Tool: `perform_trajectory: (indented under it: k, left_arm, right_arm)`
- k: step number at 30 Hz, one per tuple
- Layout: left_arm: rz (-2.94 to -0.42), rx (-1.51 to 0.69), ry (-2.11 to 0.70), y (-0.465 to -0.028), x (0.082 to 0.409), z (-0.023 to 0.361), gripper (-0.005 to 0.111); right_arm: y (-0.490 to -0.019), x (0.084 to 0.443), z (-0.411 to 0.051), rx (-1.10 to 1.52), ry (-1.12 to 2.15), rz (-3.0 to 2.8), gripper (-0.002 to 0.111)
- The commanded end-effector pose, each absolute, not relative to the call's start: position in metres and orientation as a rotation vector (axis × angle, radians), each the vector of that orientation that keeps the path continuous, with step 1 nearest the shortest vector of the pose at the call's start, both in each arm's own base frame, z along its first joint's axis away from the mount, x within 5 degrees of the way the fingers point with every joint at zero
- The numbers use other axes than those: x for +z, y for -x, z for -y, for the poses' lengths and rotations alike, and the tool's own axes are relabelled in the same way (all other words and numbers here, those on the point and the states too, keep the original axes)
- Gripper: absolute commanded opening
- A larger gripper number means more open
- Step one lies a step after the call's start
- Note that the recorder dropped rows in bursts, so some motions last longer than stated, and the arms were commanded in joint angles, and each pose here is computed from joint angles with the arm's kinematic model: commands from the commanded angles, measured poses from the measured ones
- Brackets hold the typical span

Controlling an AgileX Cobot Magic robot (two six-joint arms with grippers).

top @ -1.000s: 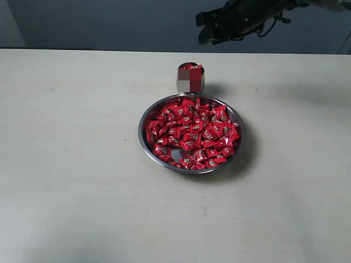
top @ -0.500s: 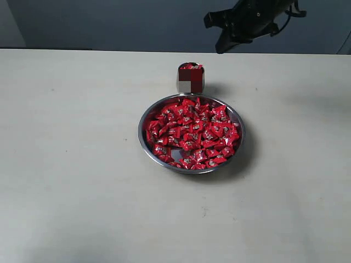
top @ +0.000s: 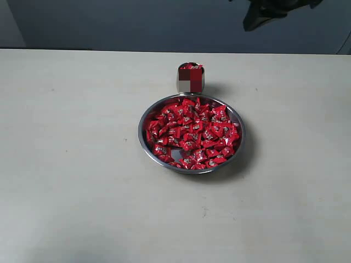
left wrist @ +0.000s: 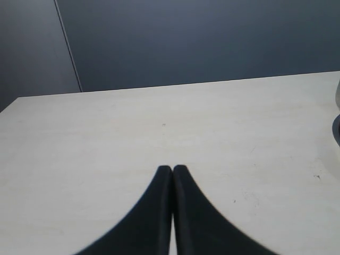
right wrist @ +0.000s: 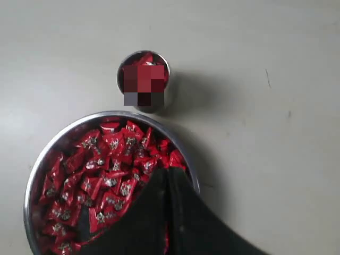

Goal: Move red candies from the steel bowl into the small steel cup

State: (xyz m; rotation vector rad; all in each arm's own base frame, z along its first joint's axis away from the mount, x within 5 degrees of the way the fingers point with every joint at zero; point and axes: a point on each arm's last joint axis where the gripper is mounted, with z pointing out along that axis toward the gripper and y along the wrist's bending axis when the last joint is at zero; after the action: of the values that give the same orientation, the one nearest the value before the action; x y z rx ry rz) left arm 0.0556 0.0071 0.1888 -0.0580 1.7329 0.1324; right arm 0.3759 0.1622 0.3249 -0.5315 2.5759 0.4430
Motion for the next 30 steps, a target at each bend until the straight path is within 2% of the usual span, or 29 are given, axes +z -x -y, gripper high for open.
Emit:
perform_trajectory:
  k: [1,19,30]
  left_arm:
    - [-1.715,0.135,0.059,-0.055,0.192,-0.007,0.0]
    - [-1.715,0.135,0.059,-0.055,0.192,-0.007,0.0]
    - [-1.715,0.135,0.059,-0.055,0.192,-0.007,0.0]
  right_arm:
    - [-0.34,0.333,-0.143,0.399,0.459,-2.529,-0.001]
    - [-0.184,0.377,-0.08,0.381,0.387,-2.152,-0.001]
    - [-0.107,0.378,-0.048,0.35,0.359,-1.9,-0.001]
